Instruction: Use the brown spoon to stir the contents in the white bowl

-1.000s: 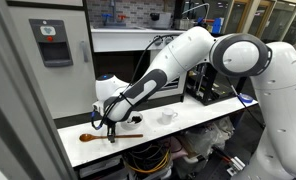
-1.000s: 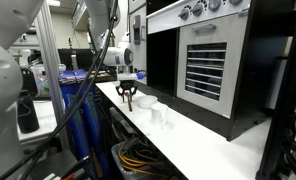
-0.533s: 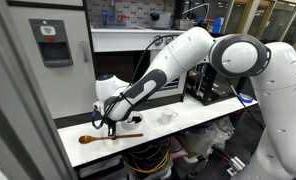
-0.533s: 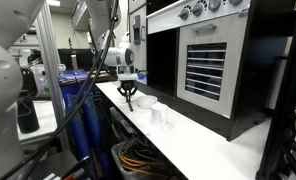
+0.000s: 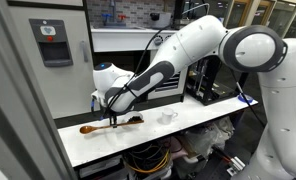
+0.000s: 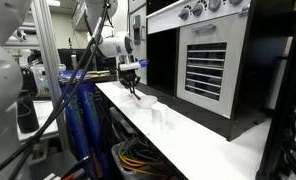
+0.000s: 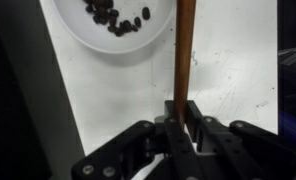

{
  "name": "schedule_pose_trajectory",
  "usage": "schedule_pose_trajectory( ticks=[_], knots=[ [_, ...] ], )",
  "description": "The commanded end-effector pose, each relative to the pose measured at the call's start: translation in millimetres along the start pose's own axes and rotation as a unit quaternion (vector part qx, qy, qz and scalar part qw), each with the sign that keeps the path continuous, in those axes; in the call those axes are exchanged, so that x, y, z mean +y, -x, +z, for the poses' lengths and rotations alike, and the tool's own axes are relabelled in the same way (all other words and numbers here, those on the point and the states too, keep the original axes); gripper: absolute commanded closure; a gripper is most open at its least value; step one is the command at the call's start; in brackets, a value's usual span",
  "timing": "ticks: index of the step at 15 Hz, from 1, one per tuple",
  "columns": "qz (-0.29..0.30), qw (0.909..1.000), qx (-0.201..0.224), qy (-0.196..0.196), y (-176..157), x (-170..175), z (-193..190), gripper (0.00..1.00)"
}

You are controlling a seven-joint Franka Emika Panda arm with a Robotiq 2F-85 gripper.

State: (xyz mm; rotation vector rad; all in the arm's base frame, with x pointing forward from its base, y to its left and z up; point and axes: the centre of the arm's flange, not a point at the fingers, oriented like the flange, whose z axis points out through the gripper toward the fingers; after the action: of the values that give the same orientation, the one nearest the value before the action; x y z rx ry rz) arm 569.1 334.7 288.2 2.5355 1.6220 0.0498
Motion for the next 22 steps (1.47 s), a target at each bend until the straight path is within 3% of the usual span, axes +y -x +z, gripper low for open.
schedule_pose_trajectory(
  ticks=[1,5,13,22],
  knots=[
    [-0.025,0.9988,-0.017,0.040,16,-7,-53,0.97],
    [-0.048,0.9963,-0.035,0.062,26,-16,-92,0.97],
    [-0.101,0.9797,-0.136,0.107,52,-25,-128,0.97],
    [-0.155,0.9354,-0.266,0.174,65,-22,-125,0.97]
  ],
)
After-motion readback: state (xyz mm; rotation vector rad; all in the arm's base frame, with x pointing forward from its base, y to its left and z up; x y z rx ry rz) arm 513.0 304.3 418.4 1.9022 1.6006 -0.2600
